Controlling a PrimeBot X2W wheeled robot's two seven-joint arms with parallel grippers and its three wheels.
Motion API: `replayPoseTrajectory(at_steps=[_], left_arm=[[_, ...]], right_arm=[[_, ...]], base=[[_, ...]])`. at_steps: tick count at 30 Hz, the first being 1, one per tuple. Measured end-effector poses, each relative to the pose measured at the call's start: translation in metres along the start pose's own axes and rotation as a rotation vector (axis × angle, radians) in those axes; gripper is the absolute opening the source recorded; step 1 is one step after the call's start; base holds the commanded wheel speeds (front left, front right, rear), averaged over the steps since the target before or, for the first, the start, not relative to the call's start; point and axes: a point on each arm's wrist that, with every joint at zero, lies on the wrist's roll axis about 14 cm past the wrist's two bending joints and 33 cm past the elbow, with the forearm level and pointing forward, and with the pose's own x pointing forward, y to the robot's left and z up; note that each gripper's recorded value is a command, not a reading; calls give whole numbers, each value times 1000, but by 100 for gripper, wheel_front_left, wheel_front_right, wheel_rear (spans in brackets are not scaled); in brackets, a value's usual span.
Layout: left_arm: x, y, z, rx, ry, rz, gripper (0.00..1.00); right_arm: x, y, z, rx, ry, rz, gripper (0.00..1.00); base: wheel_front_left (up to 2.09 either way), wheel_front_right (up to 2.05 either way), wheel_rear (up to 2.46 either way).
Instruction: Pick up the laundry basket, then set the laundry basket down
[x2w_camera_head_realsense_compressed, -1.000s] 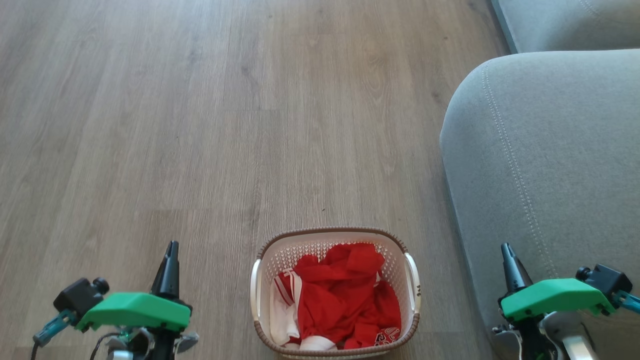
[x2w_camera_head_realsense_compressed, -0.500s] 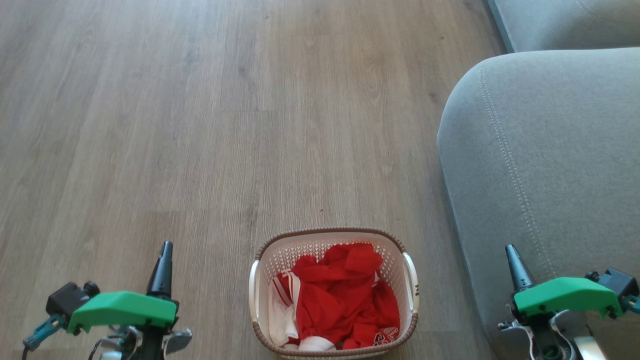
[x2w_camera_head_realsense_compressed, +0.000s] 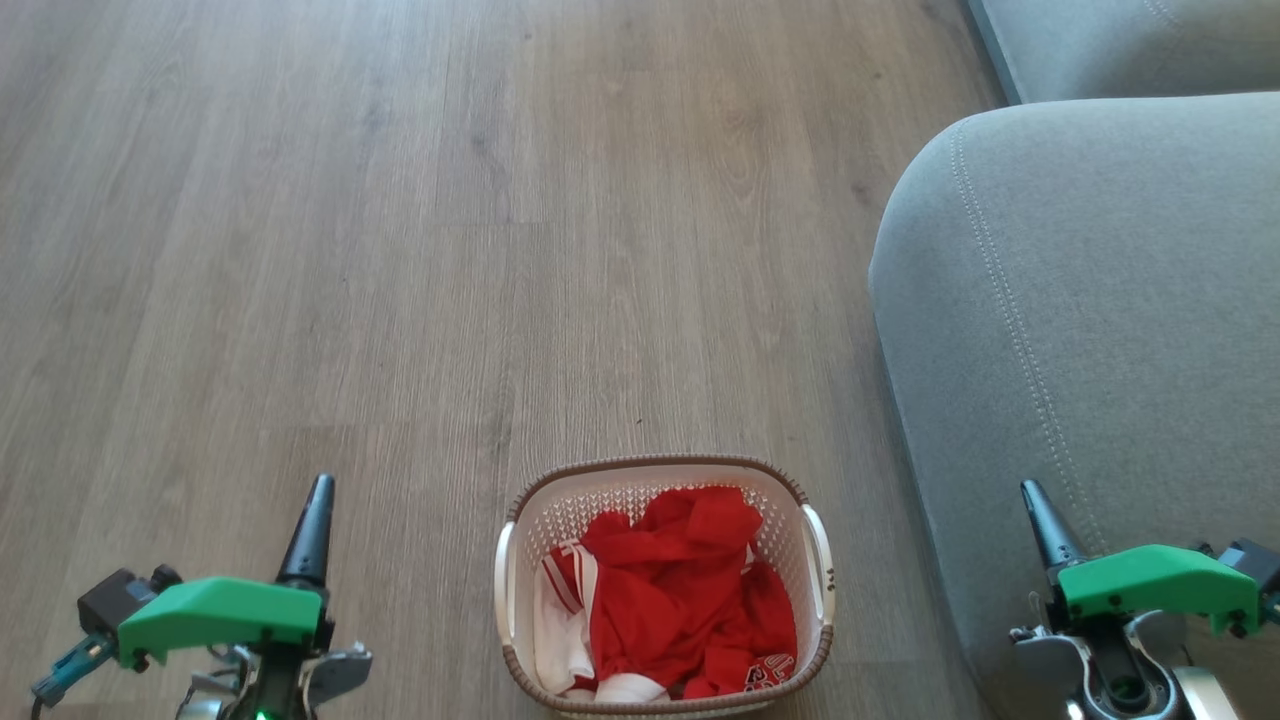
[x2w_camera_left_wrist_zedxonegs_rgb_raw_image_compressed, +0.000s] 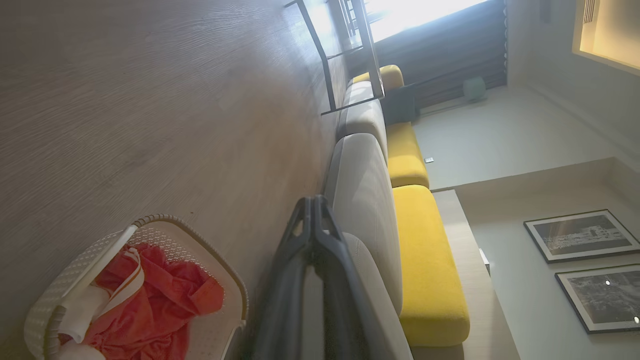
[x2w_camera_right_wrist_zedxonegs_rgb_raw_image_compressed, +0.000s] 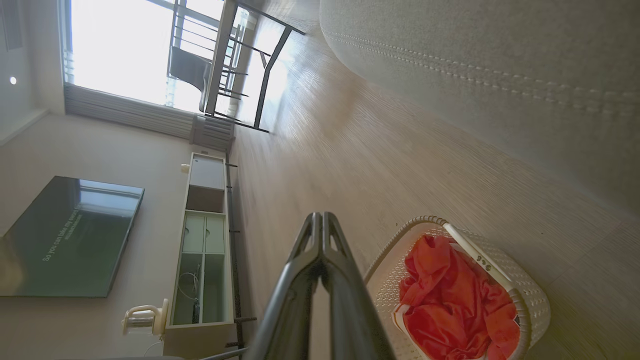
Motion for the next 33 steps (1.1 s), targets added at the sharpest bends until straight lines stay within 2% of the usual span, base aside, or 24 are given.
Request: replayPoseTrajectory(at_steps=[33], left_arm=[[11, -9, 13, -332, -3, -43, 0]], right_arm=[[0, -1, 25, 333, -43, 16, 0]], base=[[0, 0, 0]])
